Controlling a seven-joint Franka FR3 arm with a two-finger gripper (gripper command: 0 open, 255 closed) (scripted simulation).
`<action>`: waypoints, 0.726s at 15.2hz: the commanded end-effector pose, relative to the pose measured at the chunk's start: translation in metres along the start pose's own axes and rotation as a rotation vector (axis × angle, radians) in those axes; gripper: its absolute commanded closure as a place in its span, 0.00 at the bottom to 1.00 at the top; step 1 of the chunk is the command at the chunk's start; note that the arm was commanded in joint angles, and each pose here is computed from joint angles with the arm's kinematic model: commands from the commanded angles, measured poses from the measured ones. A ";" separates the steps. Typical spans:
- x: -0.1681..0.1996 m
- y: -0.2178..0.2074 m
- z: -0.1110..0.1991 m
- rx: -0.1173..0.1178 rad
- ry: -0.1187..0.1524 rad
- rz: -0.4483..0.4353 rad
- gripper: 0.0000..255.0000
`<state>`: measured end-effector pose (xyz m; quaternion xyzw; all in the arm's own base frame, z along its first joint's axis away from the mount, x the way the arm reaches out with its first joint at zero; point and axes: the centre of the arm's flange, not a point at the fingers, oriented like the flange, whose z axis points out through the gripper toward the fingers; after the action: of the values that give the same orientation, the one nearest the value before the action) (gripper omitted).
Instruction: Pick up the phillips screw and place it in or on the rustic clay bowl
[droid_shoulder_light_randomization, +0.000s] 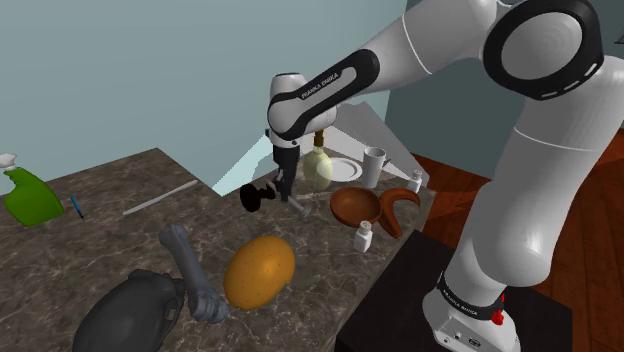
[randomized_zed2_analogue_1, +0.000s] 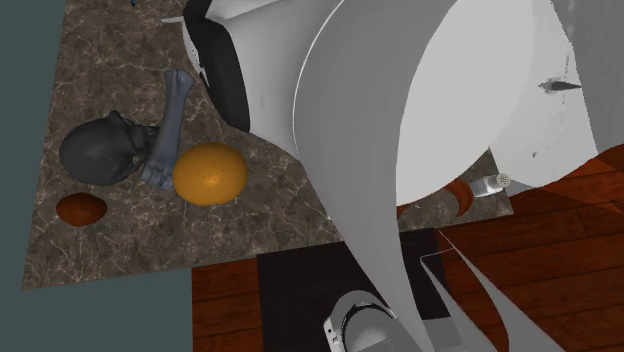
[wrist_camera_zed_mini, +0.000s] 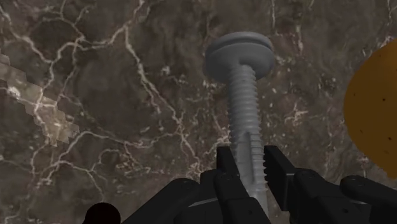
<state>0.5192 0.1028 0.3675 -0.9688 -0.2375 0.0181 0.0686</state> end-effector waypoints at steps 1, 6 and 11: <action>0.000 -0.001 -0.011 0.000 0.000 0.000 1.00; -0.001 -0.005 -0.037 0.000 0.000 0.000 1.00; -0.025 0.004 -0.052 0.000 0.000 0.000 1.00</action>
<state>0.5094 0.0883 0.4165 -0.9688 -0.2374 0.0181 0.0686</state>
